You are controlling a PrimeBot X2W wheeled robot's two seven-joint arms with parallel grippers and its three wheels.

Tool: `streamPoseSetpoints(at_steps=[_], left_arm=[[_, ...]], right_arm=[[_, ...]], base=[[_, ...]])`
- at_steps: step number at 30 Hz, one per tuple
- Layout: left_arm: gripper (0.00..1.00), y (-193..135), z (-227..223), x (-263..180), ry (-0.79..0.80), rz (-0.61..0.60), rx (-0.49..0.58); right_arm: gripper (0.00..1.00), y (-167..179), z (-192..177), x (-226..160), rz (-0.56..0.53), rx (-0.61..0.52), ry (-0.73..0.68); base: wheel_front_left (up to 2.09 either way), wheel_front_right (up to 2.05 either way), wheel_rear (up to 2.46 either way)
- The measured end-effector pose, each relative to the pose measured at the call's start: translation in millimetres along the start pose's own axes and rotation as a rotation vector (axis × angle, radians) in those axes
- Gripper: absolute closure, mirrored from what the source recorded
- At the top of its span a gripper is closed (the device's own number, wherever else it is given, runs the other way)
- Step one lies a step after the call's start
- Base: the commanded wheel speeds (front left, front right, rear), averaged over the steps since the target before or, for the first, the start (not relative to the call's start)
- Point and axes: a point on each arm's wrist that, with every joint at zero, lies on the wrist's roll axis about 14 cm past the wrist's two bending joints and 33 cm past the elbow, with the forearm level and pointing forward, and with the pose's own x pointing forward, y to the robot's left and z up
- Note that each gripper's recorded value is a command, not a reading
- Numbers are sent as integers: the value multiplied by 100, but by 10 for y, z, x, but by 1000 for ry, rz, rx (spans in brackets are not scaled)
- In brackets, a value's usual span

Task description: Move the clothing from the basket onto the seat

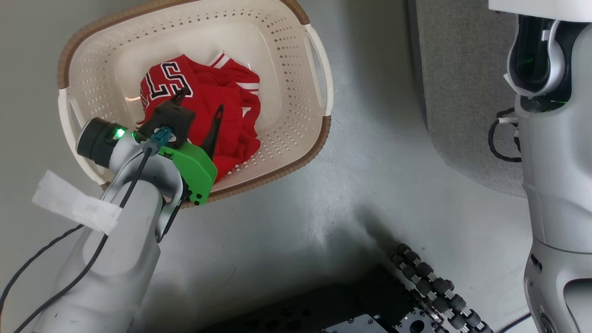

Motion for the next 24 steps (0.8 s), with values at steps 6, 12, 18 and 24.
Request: streamPoseSetpoints(at_steps=[6, 12, 18, 24], left_arm=[[0, 47, -193, 72, 62, -3, 3], [0, 118, -325, 141, 95, 0, 2], [0, 175, -475, 197, 140, 2, 17], [0, 212, -542, 220, 160, 6, 24]], right_arm=[[0, 37, -80, 27, 13, -1, 8], [0, 29, -197, 13, 12, -4, 33], [0, -14, -302, -16, 4, -11, 59], [0, -39, -351, -33, -1, -17, 73]], base=[[0, 0, 0], [0, 0, 0], [0, 0, 0], [0, 0, 0]])
